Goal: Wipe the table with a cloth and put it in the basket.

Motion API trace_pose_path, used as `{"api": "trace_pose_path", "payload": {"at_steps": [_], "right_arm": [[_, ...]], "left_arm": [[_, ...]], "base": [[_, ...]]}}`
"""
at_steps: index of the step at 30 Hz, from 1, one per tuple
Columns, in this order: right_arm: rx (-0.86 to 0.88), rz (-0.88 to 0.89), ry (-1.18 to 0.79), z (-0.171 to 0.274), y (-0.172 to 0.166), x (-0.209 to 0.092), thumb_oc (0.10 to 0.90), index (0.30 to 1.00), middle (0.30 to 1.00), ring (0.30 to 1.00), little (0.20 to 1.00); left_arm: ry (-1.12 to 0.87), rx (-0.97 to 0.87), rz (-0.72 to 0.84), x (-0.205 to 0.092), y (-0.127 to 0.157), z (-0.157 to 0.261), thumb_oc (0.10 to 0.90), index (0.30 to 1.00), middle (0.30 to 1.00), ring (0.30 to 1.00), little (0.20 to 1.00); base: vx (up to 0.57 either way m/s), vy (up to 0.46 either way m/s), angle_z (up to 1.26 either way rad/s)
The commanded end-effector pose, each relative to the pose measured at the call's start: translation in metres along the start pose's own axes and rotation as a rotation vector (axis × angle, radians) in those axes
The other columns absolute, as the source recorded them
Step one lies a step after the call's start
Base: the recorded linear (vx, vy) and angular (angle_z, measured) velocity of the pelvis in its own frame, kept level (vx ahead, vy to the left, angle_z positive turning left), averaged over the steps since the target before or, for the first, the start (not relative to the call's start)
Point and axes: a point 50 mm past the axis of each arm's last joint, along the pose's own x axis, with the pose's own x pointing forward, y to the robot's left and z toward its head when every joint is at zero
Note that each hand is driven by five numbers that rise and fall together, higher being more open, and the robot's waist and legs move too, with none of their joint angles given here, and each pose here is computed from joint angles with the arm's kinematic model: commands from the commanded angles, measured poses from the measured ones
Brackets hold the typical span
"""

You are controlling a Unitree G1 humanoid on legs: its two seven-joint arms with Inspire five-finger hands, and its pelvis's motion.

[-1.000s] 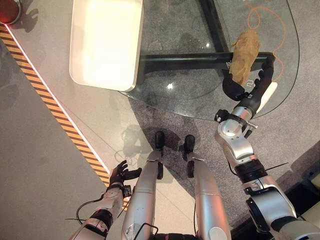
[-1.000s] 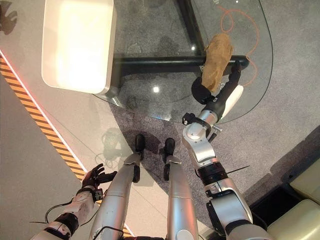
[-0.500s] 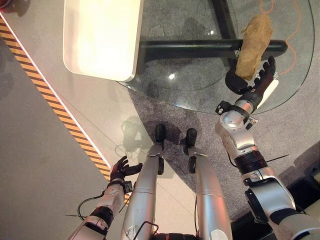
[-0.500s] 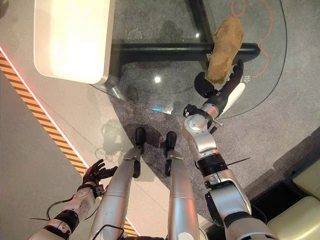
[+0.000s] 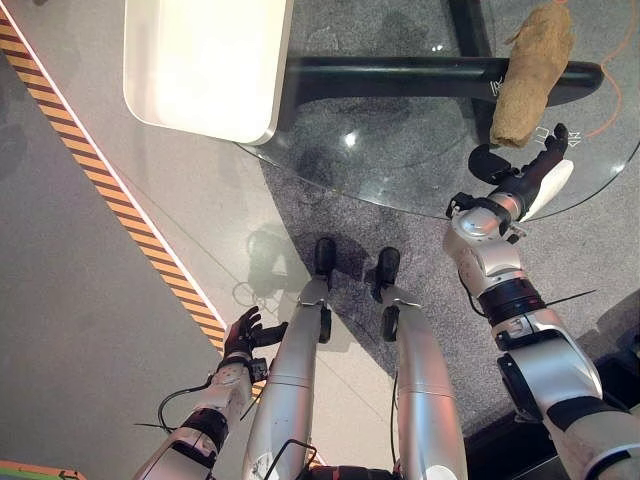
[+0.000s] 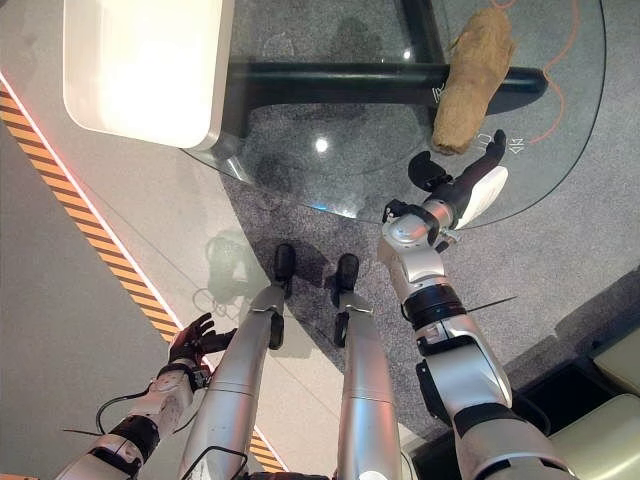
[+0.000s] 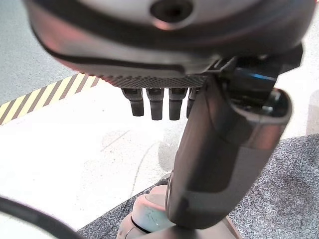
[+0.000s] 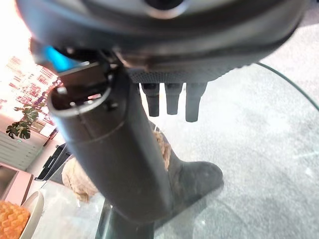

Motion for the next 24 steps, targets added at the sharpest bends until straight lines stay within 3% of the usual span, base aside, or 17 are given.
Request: {"api": "trace_pose_path", "payload": {"at_steps": [1,9,18,24], "right_arm": [[0.098,-0.066,-0.242,0.064,-0.016,0.022,0.8,0.9,0.9,0.9,0.9],[0.164,-0.099,-0.346,0.089,-0.02,0.018,0.8,0.9,0.9,0.9,0.9],[0.225,0.156,-0.381,0.103,-0.004,0.001,0.8,0.9,0.9,0.9,0.9],[0.241,0.174,-0.351,0.101,-0.002,-0.005,0.8,0.9,0.9,0.9,0.9]], "left_arm": [[0.13,-0.032,-0.052,-0.016,-0.024,-0.041,0.8,0.9,0.9,0.9,0.9],[0.133,-0.037,-0.046,-0.017,-0.021,-0.044,0.8,0.9,0.9,0.9,0.9],[0.126,-0.053,-0.053,-0.018,-0.022,-0.044,0.8,0.9,0.9,0.9,0.9],[0.131,-0.053,-0.05,-0.018,-0.02,-0.046,0.8,0.9,0.9,0.9,0.9]], "base": [[0.0,0.0,0.0],[0.0,0.0,0.0],[0.0,0.0,0.0],[0.0,0.0,0.0]]}}
